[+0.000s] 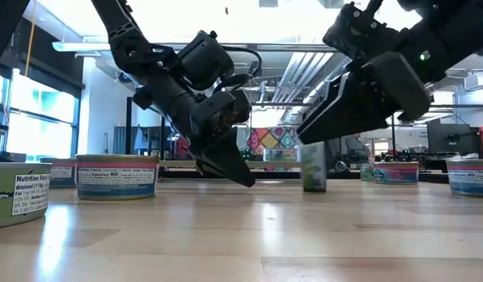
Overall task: Stack canned seafood by type on shelf
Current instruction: Stack the green-white tuna can on top of the green-white tuna can on the shelf
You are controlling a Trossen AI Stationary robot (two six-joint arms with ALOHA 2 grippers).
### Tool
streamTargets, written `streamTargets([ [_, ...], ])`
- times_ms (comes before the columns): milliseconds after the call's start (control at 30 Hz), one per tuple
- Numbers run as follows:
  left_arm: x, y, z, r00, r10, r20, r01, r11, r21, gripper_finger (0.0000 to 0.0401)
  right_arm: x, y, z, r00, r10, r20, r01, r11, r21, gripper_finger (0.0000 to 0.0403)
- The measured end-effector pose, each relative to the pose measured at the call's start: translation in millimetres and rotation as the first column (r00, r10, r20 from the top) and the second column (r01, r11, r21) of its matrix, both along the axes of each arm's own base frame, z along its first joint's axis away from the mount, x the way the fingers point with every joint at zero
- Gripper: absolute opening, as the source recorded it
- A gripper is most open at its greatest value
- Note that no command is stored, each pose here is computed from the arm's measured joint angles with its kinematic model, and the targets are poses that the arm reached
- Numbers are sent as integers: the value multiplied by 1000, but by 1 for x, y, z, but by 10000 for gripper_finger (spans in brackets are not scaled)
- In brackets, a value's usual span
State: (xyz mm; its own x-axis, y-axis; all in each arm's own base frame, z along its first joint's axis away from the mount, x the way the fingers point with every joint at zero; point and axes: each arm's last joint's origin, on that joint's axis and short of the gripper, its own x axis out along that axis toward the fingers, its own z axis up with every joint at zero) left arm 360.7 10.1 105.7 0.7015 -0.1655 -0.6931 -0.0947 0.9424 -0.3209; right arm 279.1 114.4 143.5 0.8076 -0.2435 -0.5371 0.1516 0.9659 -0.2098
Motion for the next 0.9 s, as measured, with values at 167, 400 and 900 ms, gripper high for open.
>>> streamTargets([
  [167,2,-4,2,1000,-10,26,9,1000,20,0,-21,-10,14,990,-110,-90,117,990,81,277],
  [400,6,-7,7,996,-1,92,-8,994,106,0,-37,-28,20,942,-287,-173,313,939,145,277],
  [900,8,-7,8,993,3,114,-25,980,197,0,0,-46,-27,783,-621,32,597,766,239,277],
])
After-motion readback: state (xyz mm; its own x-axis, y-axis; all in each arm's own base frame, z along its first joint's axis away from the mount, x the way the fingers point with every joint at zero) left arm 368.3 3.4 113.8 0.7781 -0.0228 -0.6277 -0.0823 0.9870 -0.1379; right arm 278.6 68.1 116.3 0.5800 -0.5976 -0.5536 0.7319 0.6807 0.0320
